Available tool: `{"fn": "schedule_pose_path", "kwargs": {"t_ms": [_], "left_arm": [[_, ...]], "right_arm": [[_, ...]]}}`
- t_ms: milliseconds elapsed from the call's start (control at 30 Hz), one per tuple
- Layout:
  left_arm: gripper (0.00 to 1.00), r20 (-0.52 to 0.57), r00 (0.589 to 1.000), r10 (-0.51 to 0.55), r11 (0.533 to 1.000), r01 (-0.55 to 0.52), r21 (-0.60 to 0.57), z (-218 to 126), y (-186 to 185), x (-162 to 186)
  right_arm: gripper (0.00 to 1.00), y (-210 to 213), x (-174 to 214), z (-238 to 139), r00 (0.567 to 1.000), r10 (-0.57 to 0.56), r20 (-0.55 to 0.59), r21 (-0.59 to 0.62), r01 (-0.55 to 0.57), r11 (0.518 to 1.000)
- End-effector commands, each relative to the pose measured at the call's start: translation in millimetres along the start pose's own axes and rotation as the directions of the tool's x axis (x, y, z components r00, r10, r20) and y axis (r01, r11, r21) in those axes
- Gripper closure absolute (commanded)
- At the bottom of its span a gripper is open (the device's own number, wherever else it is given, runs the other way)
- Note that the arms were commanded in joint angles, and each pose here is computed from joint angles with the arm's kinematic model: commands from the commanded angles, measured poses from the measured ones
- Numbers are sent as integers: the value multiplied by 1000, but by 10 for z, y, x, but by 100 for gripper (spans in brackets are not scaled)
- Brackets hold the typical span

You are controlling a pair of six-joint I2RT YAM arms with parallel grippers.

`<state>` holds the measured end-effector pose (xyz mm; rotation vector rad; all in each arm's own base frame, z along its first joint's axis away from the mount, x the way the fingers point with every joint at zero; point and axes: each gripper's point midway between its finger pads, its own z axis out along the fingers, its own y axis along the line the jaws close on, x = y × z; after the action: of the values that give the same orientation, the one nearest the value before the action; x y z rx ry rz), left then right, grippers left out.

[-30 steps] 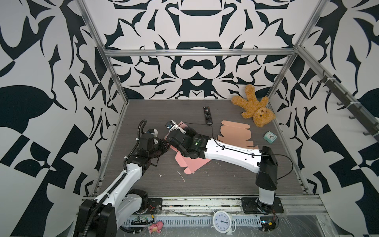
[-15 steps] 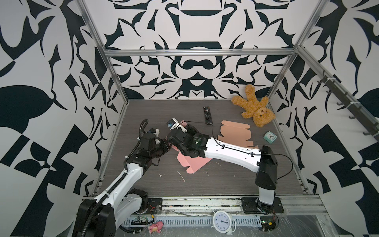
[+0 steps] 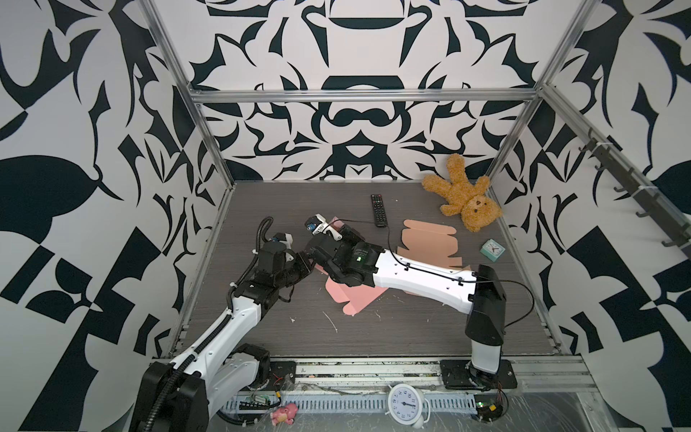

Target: Fold the paper box

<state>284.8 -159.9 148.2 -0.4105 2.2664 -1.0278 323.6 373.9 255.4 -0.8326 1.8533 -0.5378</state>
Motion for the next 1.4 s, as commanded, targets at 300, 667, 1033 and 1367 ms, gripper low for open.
{"fn": "schedule_pose_path", "kwargs": {"t_ms": [300,667,1033,1367], "left_arm": [[89,32,999,37,996,-40,86,-87,-271,-87],[89,34,999,41,996,-43,82,-104,-269,-87],[89,38,998,45,997,-48,68,-94,-233,-84],[89,44,997,61,998,-62,21,-45,-137,-105]], "right_arm": [[87,-77,-96,-90,998,50,45,29,-52,998],[94,-70,-47,-53,1000,0,25,62,-2,998],[76,-107,-115,-183,997,31,69,34,-34,999],[57,-112,-65,-302,988,115,100,-64,-109,992]]}}
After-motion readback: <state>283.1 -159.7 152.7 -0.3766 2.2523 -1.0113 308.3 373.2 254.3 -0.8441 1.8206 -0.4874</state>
